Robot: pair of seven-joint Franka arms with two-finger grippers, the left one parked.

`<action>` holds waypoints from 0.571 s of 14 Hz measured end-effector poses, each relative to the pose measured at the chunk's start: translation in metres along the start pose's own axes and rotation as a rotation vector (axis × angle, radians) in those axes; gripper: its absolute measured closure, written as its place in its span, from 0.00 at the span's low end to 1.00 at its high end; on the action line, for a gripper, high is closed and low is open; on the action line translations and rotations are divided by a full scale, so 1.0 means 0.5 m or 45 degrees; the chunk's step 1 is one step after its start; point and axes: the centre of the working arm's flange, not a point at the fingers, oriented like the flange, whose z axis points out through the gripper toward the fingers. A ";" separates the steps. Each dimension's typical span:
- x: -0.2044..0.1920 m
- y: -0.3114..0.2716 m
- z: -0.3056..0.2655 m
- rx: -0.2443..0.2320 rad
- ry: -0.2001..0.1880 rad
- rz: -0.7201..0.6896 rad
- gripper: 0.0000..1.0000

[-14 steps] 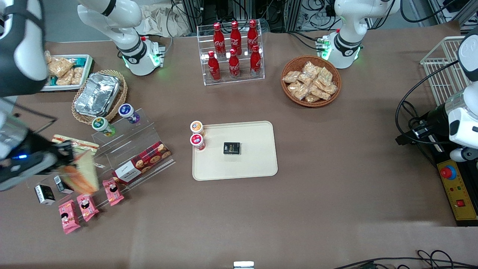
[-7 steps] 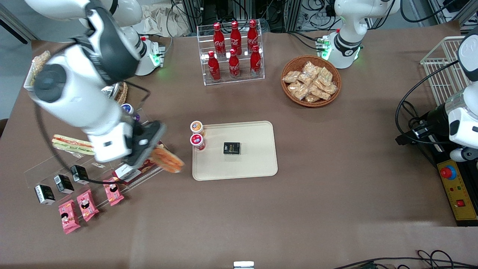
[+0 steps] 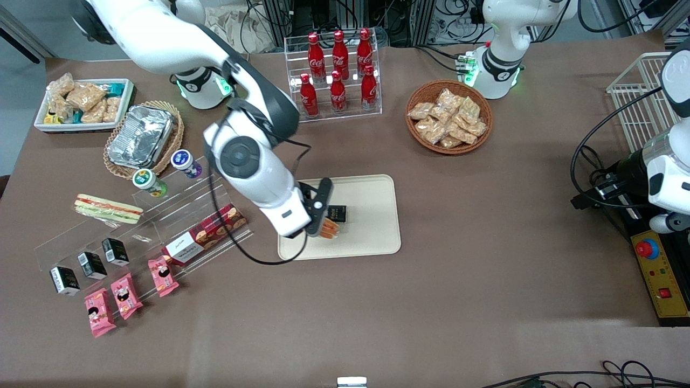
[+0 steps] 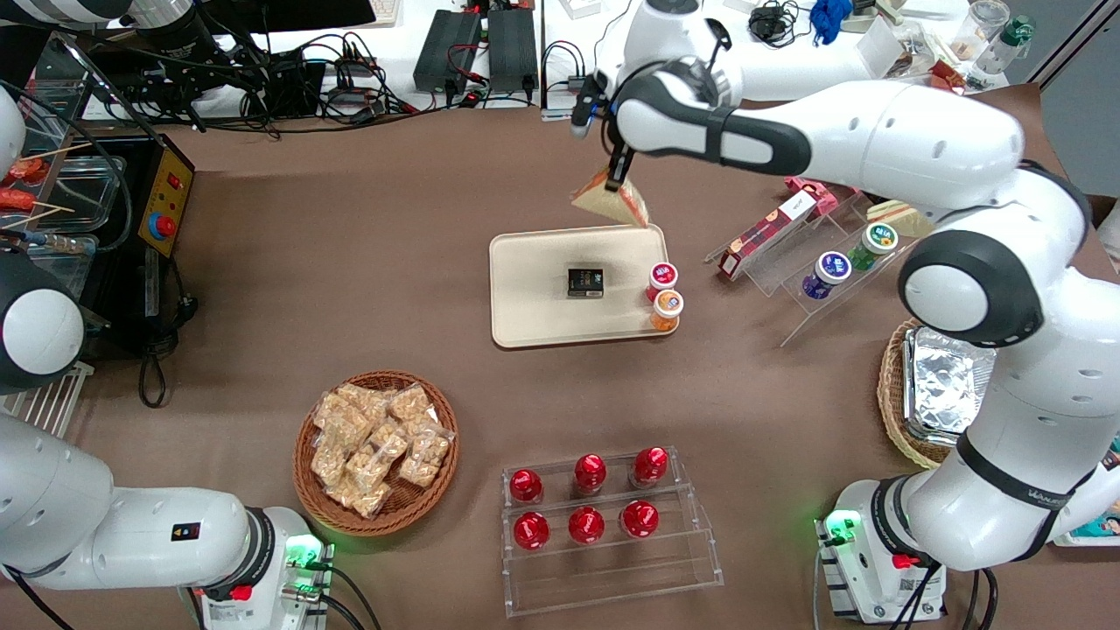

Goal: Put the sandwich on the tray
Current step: 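Lower the sandwich onto the tray beside the black packet and release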

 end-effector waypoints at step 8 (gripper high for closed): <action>0.011 -0.012 0.155 -0.032 0.024 -0.046 0.84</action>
